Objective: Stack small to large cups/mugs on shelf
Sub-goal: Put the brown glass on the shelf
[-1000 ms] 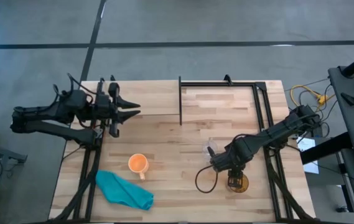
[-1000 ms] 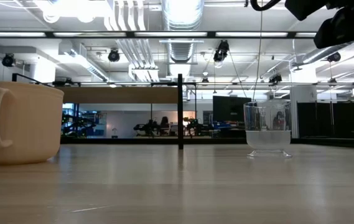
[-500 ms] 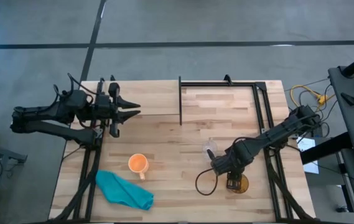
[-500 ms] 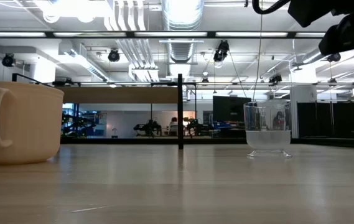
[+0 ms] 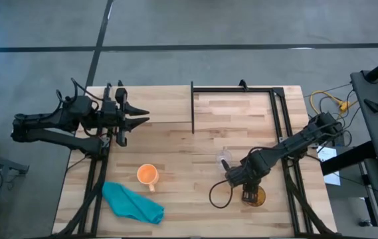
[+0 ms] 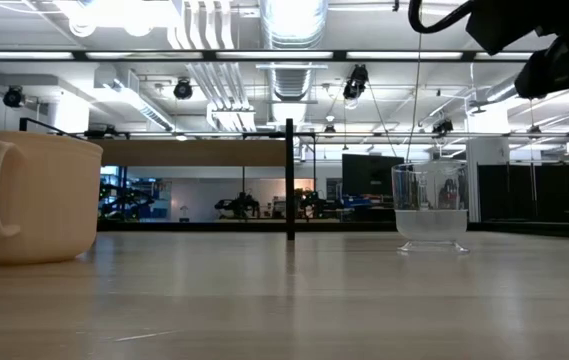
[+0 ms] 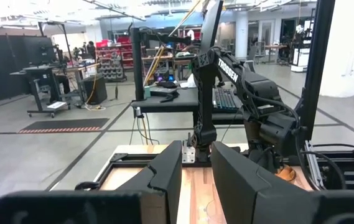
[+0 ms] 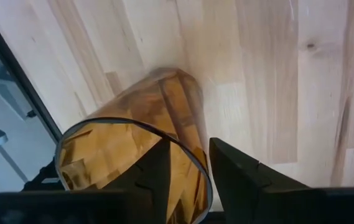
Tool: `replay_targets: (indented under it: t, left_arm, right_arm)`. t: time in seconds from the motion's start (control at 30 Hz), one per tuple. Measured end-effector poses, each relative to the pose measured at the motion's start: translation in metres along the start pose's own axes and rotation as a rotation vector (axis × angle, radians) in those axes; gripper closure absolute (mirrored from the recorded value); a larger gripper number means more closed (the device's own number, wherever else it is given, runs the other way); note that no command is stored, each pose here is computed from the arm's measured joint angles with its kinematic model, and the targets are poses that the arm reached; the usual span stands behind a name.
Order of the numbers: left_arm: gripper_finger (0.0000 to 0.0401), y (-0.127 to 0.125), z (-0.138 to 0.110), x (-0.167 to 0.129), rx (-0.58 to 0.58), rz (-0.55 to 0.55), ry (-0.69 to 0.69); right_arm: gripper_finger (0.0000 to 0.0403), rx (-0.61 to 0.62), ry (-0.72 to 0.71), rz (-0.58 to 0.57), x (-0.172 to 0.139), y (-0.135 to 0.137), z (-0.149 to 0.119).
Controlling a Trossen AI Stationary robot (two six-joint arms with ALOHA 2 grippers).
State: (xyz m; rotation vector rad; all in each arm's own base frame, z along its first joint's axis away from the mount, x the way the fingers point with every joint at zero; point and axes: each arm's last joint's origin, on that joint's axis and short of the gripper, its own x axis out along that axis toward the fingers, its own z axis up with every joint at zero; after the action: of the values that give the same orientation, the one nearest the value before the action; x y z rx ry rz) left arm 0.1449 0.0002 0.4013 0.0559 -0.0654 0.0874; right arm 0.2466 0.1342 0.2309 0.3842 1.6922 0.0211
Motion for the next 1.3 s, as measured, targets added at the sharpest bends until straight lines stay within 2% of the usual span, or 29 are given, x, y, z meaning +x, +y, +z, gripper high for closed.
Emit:
replay_targets:
  t: [0.4,0.6,0.97,1.2,1.3]
  left_arm:
    - [0.0327,0.0,0.0,-0.001,0.0,-0.001,-0.002]
    - [0.0327,0.0,0.0,0.001,0.0,-0.001,0.003]
    - [0.0327,0.0,0.0,0.001,-0.001,0.0,-0.005]
    - [0.0327,0.0,0.001,0.001,-0.002,0.0,-0.009]
    - [0.0327,0.0,0.001,0.001,-0.003,0.0,-0.018]
  right_arm:
    - [0.0348,0.054,0.02,-0.018,0.008,-0.005,-0.002]
    - [0.0349,0.095,0.01,-0.01,0.006,-0.003,-0.001]
    - [0.035,0.101,-0.025,0.023,-0.003,0.003,0.003]
    - [0.0389,0.099,-0.034,0.019,-0.003,0.003,0.003]
    - [0.0392,0.1,-0.051,0.0,-0.003,0.003,0.003]
